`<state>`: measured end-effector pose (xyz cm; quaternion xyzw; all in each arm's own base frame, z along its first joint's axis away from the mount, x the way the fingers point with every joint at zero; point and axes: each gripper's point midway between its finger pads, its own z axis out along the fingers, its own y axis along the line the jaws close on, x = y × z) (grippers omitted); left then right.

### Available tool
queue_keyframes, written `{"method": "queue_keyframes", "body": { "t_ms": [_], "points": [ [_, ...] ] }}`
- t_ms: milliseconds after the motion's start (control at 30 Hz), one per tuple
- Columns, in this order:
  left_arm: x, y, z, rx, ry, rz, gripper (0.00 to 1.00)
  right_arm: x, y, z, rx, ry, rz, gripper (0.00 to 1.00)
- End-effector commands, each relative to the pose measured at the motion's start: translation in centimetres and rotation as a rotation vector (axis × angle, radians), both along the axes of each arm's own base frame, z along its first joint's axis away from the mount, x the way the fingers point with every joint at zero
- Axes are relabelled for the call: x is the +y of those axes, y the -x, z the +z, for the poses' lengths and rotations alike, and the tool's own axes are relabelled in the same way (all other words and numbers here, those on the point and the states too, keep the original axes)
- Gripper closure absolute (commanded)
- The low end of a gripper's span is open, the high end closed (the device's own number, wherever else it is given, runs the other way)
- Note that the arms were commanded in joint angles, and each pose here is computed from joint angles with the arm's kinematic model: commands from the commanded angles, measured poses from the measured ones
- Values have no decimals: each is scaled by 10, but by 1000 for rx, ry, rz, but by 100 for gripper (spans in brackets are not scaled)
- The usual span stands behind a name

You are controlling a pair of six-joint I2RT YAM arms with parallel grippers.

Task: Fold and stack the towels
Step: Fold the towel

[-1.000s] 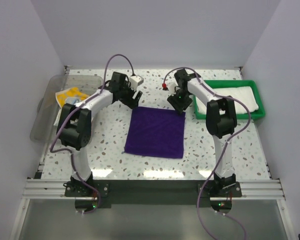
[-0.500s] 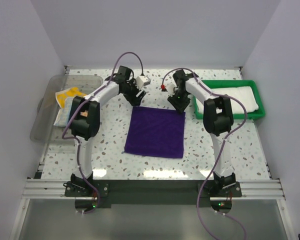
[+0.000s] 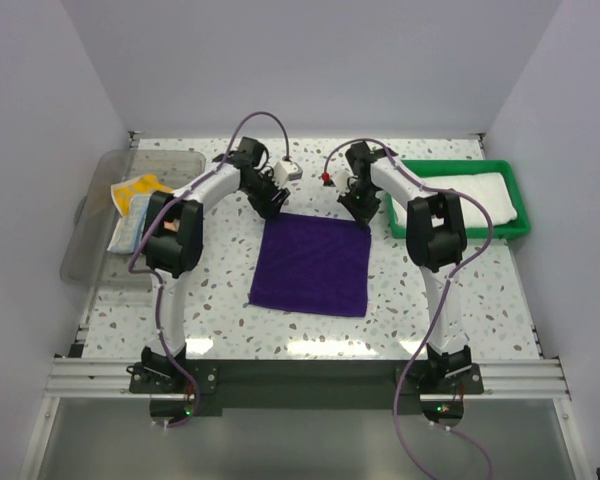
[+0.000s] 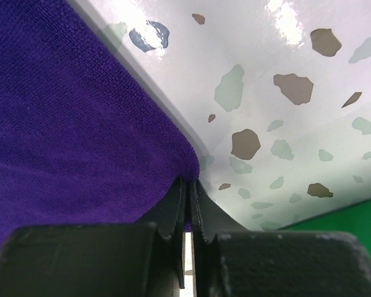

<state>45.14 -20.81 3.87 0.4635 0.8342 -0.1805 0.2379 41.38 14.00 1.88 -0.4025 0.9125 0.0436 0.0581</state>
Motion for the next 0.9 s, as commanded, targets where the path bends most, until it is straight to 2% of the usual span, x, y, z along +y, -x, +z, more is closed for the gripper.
{"method": "queue_keyframes", "body": {
  "t_ms": [0,233,367,600,667,800,867],
  "points": [
    [-8,-3,5,7,45,-40,46,-6,6,4,11,14,0,100],
    [-6,-1,-8,34,27,-36,47,-6,8,1,18,14,-6,100],
    [0,9,-17,73,-2,-28,53,-8,9,-1,21,26,-8,100],
    [11,7,-27,59,-58,-17,73,-4,3,3,-6,14,-10,100],
    [9,2,-27,48,-56,-16,74,-3,0,4,-12,14,-10,100],
    [7,-12,-25,13,-50,-10,94,-4,-9,8,-39,25,-12,100],
    [7,-19,-23,-13,-45,-3,100,-4,-15,11,-61,30,-17,100]
  ]
}}
